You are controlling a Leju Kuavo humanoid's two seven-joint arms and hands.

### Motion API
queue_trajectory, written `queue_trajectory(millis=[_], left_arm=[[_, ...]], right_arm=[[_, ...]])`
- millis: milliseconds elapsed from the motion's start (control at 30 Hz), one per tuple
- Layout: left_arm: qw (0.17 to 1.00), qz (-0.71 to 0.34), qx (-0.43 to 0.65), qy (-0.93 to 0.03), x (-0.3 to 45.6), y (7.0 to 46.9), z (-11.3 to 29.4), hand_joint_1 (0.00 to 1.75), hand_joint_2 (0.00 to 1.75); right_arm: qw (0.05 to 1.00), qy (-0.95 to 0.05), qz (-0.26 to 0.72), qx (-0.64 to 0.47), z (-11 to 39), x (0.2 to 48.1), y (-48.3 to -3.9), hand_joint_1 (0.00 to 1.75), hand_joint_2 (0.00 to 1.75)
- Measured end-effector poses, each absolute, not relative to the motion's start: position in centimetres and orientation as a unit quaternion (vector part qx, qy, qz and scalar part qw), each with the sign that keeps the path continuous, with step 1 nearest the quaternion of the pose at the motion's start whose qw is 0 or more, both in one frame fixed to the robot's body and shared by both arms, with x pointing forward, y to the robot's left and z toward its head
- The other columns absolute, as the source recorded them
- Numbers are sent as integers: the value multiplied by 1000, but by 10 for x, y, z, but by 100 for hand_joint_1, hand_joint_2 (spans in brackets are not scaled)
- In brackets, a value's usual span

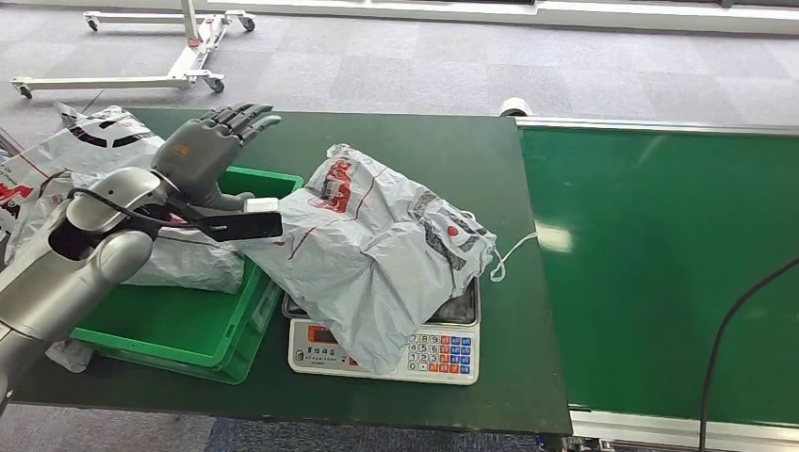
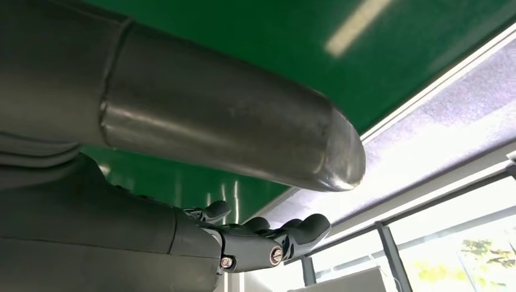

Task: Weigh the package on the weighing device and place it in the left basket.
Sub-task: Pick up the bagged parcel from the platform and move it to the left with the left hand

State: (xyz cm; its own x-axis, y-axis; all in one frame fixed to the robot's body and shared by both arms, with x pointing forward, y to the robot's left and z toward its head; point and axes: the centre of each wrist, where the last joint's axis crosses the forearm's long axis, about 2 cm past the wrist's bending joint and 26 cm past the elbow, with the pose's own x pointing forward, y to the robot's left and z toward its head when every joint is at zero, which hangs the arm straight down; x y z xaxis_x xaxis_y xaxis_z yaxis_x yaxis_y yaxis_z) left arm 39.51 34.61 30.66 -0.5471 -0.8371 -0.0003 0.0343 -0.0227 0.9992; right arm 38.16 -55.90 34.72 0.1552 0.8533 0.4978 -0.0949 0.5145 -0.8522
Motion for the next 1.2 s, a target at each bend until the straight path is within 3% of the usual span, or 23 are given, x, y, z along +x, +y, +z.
queue_trajectory(millis=[700,1200], left_arm=[[358,-665,291,-587,386,361,383,0,175],[356,-728,230,-539,383,341,351,0,175]], right_arm=[[675,-556,360,-326,342,408,-524,0,0],[677,-564,363,-304,341,426,-499,0,0]])
